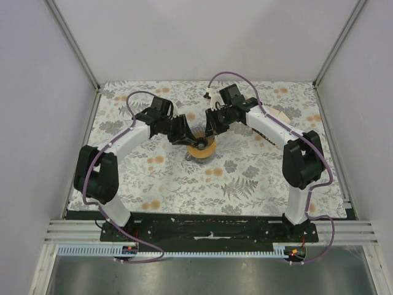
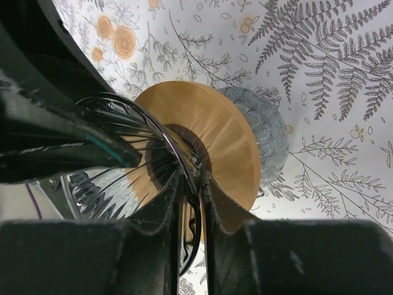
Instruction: Place the coffee filter in the dripper
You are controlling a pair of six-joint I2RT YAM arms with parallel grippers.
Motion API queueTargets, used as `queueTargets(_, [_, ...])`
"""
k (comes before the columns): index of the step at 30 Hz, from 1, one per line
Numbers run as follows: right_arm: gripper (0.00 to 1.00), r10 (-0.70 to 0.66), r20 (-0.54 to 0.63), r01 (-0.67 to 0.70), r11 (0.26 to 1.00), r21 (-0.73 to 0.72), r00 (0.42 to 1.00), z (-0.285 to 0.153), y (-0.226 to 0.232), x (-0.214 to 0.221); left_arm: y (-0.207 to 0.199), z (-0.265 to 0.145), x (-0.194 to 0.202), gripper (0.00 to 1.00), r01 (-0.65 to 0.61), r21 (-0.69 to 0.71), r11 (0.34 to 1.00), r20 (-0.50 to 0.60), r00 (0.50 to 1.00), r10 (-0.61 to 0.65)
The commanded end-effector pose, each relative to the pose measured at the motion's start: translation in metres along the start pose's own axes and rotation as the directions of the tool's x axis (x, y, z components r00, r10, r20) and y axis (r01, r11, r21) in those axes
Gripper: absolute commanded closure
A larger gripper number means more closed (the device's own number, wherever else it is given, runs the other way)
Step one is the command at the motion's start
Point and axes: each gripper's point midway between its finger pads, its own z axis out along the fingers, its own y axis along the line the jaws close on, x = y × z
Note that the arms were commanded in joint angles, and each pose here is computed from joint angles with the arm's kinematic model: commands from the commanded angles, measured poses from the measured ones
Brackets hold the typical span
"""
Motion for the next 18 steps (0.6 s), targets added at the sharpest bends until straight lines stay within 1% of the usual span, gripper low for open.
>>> queueTargets(1, [0.76,-0.060,-0.065,0.059,0.998,-0.022,0.996,0.009,0.014,0.011,0.019,-0.001,0.014,0.52,-0.048,-0.099,0.994,-0.057,0.998,0.042])
queueTargets(4, [0.68,-0.088,-0.033,0.088,0.996,-0.012,0.996,-0.002,0.020,-0.004,0.000,-0.012,-0.002,0.51,-0.091,-0.057,0.994,-0.014,0.996,0.090])
queueTargets(6, [0.66,-0.103,-0.021,0.103,0.995,-0.010,0.994,-0.009,0.024,-0.011,-0.014,-0.017,-0.006,0.50,-0.111,-0.015,0.994,-0.004,0.994,0.111])
queueTargets(8, [0.61,-0.117,-0.004,0.117,0.993,-0.008,0.993,-0.017,0.028,-0.018,-0.024,-0.023,-0.009,0.48,-0.128,0.017,0.992,0.012,0.992,0.128])
queueTargets(11, [0.50,-0.144,0.017,0.144,0.990,0.015,0.989,-0.027,0.032,-0.026,-0.034,-0.031,-0.016,0.38,-0.160,0.031,0.987,0.041,0.986,0.159])
queueTargets(13, [0.44,-0.163,0.025,0.163,0.986,0.034,0.986,-0.034,0.032,-0.031,-0.038,-0.037,-0.021,0.30,-0.184,0.028,0.983,0.063,0.981,0.182])
queueTargets(15, [0.37,-0.179,0.038,0.178,0.983,0.048,0.983,-0.042,0.034,-0.036,-0.042,-0.043,-0.025,0.28,-0.214,0.022,0.977,0.078,0.974,0.211])
queueTargets(17, [0.23,-0.212,0.062,0.210,0.977,0.043,0.975,-0.054,0.040,-0.042,-0.045,-0.048,-0.030,0.28,-0.240,0.015,0.971,0.103,0.966,0.237])
queueTargets(18, [0.10,-0.249,0.075,0.247,0.968,0.037,0.966,-0.060,0.045,-0.045,-0.046,-0.052,-0.032,0.28,-0.258,0.011,0.966,0.114,0.960,0.255])
